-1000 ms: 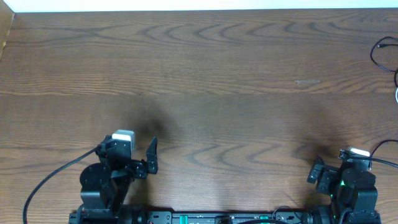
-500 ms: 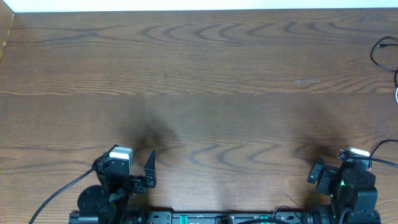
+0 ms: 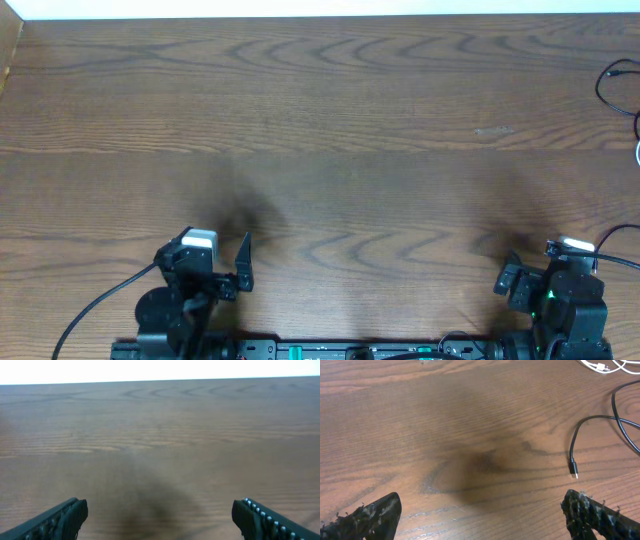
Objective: Untangle cables
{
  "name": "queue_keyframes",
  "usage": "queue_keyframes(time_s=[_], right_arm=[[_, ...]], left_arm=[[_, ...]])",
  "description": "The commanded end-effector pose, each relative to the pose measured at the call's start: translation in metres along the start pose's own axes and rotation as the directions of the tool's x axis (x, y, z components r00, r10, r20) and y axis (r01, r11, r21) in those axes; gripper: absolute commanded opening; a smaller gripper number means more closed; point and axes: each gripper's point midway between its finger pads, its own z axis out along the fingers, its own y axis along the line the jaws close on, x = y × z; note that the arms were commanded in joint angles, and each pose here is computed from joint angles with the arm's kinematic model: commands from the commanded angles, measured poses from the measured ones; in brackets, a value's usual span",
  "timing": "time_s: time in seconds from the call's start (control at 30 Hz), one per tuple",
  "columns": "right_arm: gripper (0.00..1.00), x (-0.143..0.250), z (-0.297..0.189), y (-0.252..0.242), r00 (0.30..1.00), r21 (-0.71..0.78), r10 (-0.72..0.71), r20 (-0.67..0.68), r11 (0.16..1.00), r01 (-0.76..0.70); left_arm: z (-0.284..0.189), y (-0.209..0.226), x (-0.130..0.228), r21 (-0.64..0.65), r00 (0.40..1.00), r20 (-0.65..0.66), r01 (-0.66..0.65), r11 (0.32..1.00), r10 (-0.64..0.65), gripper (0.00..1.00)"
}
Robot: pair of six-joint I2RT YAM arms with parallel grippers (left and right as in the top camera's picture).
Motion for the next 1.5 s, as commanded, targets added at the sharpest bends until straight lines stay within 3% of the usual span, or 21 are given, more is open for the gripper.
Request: queue_keyframes(time_s=[0.0, 0.3, 0.77, 1.0, 1.47], right_arm=[[0.99, 0.002, 0.001, -0.001, 1.000, 0.006, -0.012, -0.004, 1.000, 0.012], [0.99, 0.002, 0.001, -0.001, 1.000, 0.006, -0.012, -0.004, 1.000, 0.012], [0.99, 0.002, 0.001, -0.001, 1.000, 0.006, -0.012, -0.004, 1.000, 0.012], [0.99, 0.002, 0.001, -0.001, 1.000, 0.006, -0.012, -0.004, 1.000, 0.012], [0.99, 0.002, 0.001, -0.001, 1.000, 0.006, -0.012, -0.004, 1.000, 0.012]], left_arm=[[0.016, 0.010, 0.014, -0.044, 1.000, 0.001, -0.012, 0.999, 0.012, 0.98], [0.048, 0.014, 0.024, -0.046, 0.995, 0.096, -0.020, 0.999, 0.025, 0.98], [0.050, 0.020, -0.008, -0.087, 0.956, 0.287, -0.029, 0.996, 0.053, 0.98], [0.055, 0.020, 0.011, -0.081, 0.976, 0.213, -0.022, 0.997, 0.038, 0.98], [0.055, 0.022, 0.010, -0.089, 0.976, 0.214, -0.022, 0.996, 0.041, 0.98]])
